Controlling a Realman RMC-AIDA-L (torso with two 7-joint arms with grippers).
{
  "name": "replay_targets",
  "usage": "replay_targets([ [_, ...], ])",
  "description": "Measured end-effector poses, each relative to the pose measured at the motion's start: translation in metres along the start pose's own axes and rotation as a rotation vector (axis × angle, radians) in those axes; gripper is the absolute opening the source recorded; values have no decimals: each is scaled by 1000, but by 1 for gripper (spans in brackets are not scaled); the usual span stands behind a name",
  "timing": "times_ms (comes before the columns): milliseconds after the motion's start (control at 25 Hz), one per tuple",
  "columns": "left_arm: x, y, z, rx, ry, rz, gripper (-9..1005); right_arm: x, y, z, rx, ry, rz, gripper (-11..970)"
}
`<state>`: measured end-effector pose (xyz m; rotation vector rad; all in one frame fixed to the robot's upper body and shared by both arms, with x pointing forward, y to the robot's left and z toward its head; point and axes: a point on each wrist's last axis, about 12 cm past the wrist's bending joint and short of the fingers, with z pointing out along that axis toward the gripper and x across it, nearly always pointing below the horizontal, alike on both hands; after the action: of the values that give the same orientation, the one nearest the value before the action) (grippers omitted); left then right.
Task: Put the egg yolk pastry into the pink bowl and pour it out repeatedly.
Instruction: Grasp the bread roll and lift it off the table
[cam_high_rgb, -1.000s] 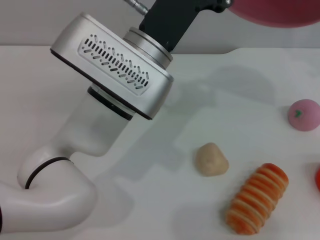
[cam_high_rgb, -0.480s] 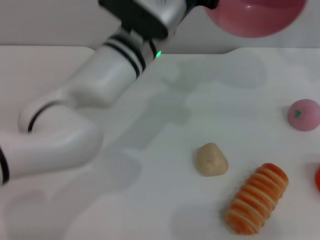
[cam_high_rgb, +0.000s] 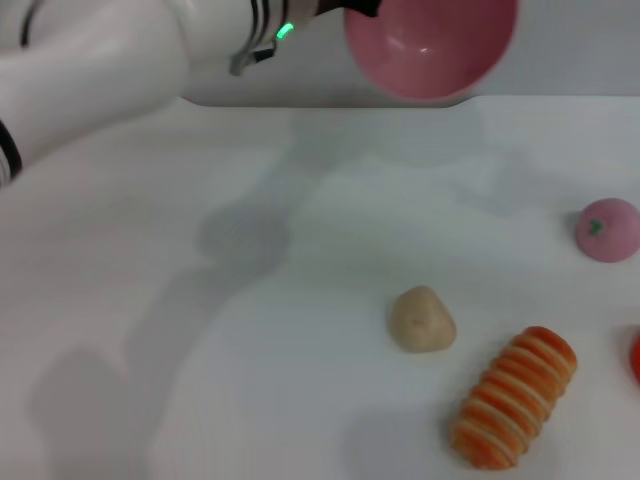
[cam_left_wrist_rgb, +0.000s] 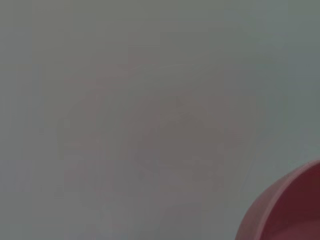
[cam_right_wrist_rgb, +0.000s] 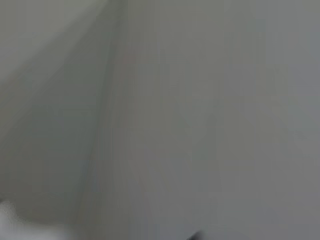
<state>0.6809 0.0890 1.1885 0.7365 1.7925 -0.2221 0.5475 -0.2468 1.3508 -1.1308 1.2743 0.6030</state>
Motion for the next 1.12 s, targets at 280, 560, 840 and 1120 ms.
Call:
replay_targets([
  [280,3,43,-10,17,156,-98,41,-12,15,20,-88,220,0,482],
  [560,11,63,-19,27,214,-141,41,23,-14,41,-82,396,219,477],
  [840,15,69,-24,36,248,-148,41,75,-19,74,-161,693,403,472],
  [1120,19,73,-27,38,277,-160,41,118,-3,97,-213,826,477,467],
])
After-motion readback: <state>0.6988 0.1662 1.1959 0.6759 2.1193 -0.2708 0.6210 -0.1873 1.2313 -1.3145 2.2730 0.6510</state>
